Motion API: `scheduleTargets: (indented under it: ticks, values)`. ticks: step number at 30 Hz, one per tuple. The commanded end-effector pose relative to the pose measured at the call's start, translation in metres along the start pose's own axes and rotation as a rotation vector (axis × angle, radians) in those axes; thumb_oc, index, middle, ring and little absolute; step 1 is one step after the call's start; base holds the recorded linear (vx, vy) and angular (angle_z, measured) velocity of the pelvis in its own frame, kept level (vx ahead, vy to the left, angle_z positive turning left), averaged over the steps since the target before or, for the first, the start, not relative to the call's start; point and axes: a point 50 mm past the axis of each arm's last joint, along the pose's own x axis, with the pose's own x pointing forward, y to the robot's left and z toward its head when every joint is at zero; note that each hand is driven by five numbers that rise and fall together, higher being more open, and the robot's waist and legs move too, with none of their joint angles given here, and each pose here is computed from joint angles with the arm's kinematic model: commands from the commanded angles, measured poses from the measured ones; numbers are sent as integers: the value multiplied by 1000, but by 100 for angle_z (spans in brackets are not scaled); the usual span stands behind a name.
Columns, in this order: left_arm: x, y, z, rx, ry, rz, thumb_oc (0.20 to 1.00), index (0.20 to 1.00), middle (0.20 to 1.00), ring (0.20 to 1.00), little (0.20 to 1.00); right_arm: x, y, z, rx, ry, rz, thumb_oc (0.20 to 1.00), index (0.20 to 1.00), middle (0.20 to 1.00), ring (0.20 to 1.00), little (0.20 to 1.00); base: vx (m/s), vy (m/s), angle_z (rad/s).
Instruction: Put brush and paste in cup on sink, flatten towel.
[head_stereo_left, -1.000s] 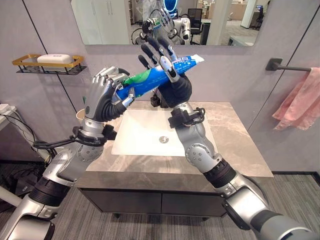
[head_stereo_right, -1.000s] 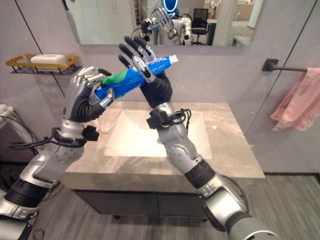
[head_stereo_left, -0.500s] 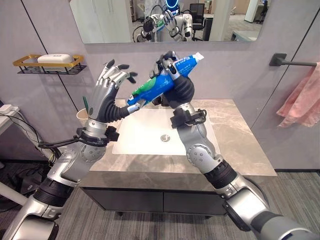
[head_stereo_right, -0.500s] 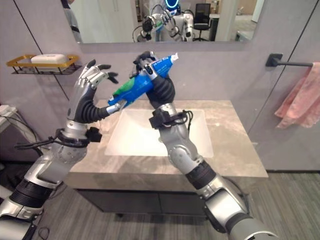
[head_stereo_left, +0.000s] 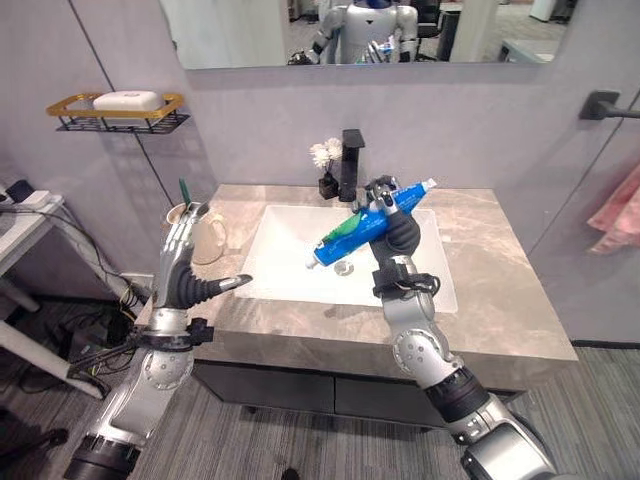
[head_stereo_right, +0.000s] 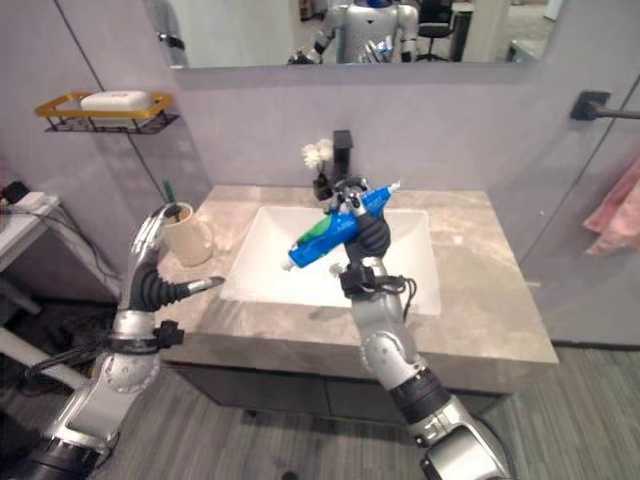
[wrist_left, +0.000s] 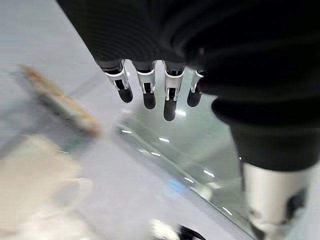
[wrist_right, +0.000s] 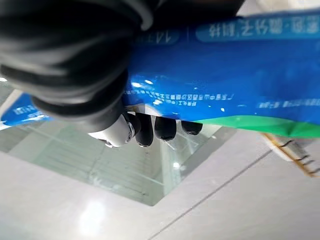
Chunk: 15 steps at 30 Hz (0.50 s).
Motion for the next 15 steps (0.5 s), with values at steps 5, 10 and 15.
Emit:
scheduleTargets:
  ticks: [5, 10, 15]
  values:
    - [-6, 21, -32, -211, 194, 152, 1000, 1000, 1000, 1000, 1000, 11, 32, 39, -21, -194, 157, 200, 200, 200, 200, 200, -25, -50, 28]
    - [-21, 22, -56, -274, 341, 251, 1000, 1000, 1000, 1000, 1000, 10, 28, 53, -64, -252, 141, 200, 200, 200, 200, 200, -55, 13, 28]
    - [-35, 28, -84, -274, 490, 394, 1000, 1000, 1000, 1000, 1000, 12, 24, 65, -100, -303, 115, 200, 200, 200, 200, 200, 104, 162, 27]
